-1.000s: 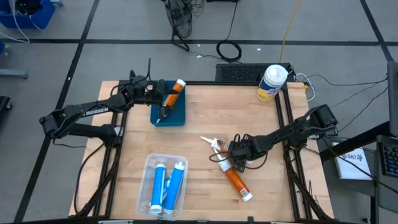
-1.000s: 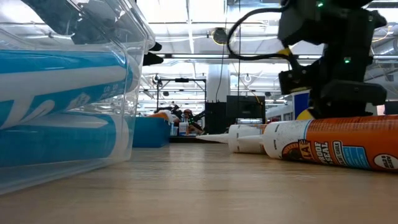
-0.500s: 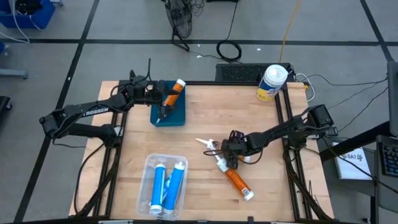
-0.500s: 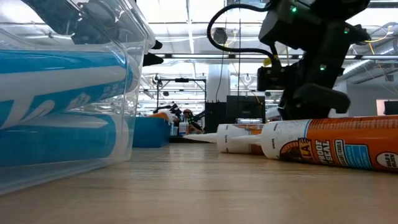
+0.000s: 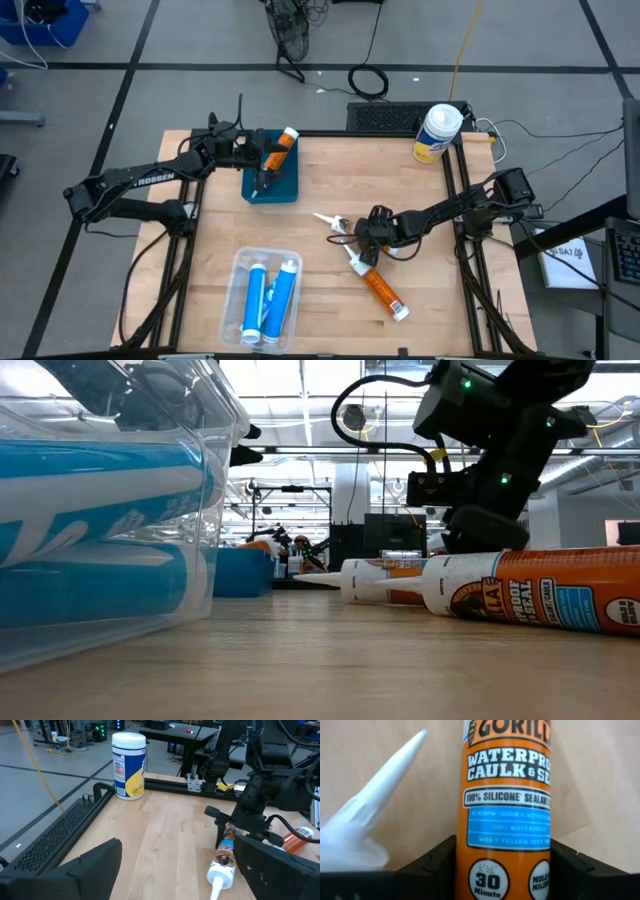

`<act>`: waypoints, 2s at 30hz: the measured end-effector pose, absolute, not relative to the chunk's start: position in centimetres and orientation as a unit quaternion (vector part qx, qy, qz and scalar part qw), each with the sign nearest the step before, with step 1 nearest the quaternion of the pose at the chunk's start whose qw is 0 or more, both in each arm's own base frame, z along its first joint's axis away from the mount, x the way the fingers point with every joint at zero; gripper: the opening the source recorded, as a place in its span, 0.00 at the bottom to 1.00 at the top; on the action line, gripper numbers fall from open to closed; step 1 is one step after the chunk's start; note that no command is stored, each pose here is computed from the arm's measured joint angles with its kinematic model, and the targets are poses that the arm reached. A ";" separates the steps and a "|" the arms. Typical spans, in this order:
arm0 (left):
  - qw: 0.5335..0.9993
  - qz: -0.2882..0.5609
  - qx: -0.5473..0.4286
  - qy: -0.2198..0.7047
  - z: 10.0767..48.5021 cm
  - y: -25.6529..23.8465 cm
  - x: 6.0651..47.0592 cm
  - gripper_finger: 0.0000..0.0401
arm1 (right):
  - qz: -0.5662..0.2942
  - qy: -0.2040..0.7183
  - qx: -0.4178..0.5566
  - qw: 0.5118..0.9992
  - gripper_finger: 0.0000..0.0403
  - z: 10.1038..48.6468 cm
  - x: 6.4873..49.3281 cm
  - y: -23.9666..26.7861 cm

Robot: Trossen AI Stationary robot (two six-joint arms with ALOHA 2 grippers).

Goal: Pick & place silicon tubes, Sealant and Lysol wipes
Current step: Put the right orange sealant into the blue bin

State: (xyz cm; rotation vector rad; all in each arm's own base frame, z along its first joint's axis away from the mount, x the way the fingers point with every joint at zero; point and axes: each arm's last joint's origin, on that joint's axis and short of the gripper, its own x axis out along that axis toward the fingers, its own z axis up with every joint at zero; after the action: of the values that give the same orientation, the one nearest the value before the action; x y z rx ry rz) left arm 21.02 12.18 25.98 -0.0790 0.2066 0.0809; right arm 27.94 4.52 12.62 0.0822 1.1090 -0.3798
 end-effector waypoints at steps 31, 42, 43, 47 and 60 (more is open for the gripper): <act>0.993 0.040 -0.039 0.103 26.0 12.2 21.0 0.94 | -0.322 0.238 -0.097 0.911 0.49 14.2 28.5 0.6; 0.993 0.040 -0.039 0.103 26.0 12.2 21.0 0.91 | -0.330 0.200 -0.122 0.915 0.49 15.6 29.2 -3.4; 0.993 0.040 -0.039 0.103 26.0 12.2 21.0 0.91 | -0.323 0.201 -0.118 0.917 0.49 15.6 29.2 -4.0; 0.993 0.040 -0.039 0.103 26.0 12.2 21.0 0.91 | -0.272 0.171 -0.066 0.945 0.49 15.9 29.2 -6.7; 0.993 0.040 -0.039 0.103 26.0 12.2 21.0 0.91 | -0.145 0.075 -0.027 0.986 0.48 17.6 29.1 -8.9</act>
State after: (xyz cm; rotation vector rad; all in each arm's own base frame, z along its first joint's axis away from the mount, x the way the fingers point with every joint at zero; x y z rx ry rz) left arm 21.03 12.19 25.99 -0.0780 0.2061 0.0805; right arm 29.15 -8.92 17.55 -0.0543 0.1503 -0.2912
